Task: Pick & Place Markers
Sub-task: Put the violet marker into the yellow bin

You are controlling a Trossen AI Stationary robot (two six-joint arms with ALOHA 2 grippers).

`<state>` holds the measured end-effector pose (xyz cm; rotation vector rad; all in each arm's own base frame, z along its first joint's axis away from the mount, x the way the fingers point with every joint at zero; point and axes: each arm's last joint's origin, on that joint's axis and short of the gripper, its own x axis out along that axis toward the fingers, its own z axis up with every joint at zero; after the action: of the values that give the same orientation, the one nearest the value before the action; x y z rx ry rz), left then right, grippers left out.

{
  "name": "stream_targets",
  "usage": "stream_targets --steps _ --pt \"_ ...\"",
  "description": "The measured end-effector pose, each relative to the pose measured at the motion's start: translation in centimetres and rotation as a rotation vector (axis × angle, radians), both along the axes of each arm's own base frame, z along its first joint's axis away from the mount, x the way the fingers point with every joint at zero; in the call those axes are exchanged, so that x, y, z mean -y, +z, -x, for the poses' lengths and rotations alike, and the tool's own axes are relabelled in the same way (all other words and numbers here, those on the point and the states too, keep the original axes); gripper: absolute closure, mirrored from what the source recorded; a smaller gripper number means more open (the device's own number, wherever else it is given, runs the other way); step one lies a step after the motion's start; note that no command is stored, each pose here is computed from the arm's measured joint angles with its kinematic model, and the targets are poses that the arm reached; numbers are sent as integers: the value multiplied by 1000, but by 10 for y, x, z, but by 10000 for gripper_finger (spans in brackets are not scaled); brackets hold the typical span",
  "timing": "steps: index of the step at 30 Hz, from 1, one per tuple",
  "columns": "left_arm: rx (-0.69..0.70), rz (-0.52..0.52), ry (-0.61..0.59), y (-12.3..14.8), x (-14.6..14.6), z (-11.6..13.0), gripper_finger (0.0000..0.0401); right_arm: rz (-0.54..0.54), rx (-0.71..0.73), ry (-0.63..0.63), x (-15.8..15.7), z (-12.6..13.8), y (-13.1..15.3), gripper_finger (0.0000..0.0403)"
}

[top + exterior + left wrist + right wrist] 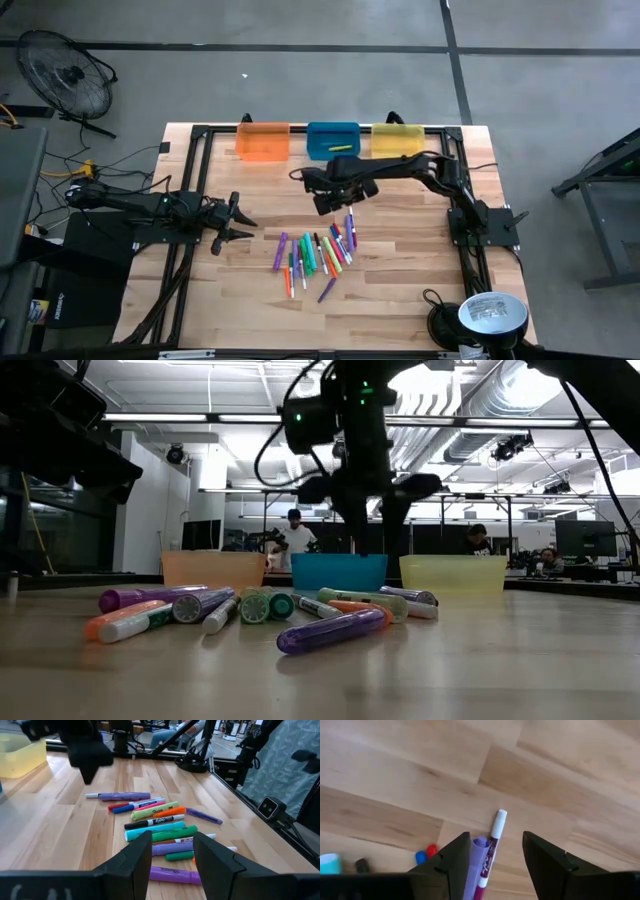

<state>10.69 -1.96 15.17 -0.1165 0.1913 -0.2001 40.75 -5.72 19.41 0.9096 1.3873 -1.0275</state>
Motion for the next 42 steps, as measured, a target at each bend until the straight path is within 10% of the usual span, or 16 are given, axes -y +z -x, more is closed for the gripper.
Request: stream_targets --steps 14,42 --pt "0 0 1 0 0 0 261 -78 0 -39 -10 12 -50 233" --pt "0 0 1 0 0 0 261 -74 -11 -29 11 20 -58 239"
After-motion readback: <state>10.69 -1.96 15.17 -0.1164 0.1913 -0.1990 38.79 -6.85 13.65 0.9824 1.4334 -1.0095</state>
